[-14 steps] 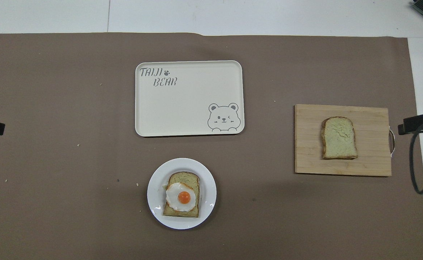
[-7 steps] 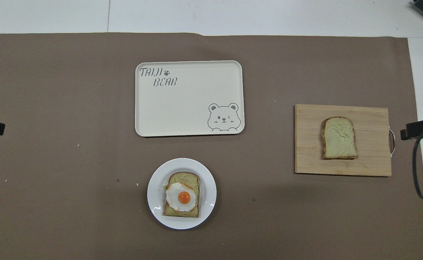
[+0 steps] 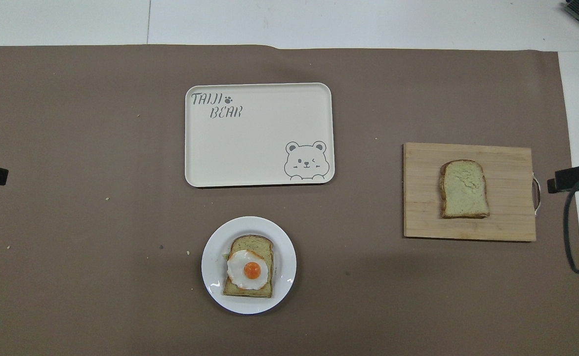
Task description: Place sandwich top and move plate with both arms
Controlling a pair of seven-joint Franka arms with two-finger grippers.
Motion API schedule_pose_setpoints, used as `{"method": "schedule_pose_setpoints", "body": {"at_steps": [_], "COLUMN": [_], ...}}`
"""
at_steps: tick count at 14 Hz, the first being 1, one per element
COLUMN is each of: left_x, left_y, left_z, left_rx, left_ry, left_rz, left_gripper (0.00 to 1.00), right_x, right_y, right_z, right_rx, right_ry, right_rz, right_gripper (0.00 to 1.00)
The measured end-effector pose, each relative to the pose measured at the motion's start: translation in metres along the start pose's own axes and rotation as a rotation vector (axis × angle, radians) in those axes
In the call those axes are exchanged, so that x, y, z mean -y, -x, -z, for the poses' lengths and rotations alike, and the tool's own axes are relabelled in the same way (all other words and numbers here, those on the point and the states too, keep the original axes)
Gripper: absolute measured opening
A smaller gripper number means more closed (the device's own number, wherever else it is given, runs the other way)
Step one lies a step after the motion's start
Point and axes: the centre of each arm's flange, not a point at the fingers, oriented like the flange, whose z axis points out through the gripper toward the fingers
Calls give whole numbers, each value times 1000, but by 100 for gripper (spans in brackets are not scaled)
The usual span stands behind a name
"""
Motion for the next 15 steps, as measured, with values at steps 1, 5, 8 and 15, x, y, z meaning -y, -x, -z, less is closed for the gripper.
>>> {"method": "schedule_pose_setpoints", "body": {"at_steps": [1, 5, 8, 15], "left_x": [-1, -4, -4, -5], "left_y": [0, -1, -1, -1], "left_z": [0, 0, 0, -1], "left_rx": [0, 0, 0, 2], "left_ry": [0, 0, 0, 1], "left_rz": [-2, -8, -8, -10], "left_gripper": [100, 100, 100, 100], "right_x": [-2, -8, -12, -18], "right_y": [-2, -12, -24, -67], "right_z": [-3, -34, -76, -172], "right_rx": [-9, -39, -53, -35], "right_ry": [0, 2, 7, 6], "right_rz": [-5, -11, 23, 46], "right_gripper": [100, 100, 100, 100]}}
